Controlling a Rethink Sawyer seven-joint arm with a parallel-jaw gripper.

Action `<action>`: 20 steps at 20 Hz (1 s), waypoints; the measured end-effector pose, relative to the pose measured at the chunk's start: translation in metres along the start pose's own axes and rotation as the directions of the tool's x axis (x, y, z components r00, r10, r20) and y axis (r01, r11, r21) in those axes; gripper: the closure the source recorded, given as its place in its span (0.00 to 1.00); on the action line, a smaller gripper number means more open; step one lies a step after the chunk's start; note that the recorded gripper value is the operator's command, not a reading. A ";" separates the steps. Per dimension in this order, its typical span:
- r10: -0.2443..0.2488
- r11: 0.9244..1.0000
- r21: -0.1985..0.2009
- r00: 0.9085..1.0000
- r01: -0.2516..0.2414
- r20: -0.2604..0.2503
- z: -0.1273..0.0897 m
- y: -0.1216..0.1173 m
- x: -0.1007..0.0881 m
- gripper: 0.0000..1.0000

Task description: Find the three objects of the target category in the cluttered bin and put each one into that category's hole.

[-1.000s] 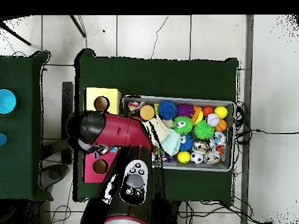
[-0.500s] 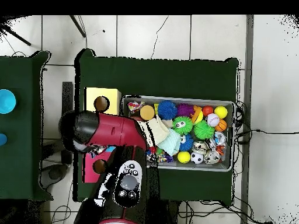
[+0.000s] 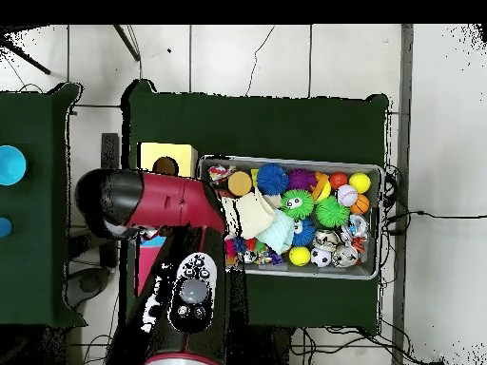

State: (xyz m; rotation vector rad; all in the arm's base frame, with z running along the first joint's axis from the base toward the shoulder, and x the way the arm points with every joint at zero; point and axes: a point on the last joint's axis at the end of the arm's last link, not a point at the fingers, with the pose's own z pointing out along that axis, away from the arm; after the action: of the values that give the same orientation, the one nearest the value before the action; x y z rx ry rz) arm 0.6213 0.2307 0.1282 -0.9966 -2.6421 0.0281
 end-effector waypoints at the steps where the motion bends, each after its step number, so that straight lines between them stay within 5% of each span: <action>1: 0.001 1.000 -0.004 1.000 -0.001 0.003 -0.001 0.001 -0.004 1.00; 9: 0.029 0.999 -0.019 1.000 -0.029 0.008 0.003 0.001 -0.040 1.00; 20: 0.039 0.999 -0.014 0.999 -0.040 -0.007 0.014 -0.002 -0.051 1.00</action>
State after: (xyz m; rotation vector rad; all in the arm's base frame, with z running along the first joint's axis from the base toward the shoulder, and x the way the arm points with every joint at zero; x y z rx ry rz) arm 0.6516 0.1979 0.1005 -1.0516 -2.6196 0.0142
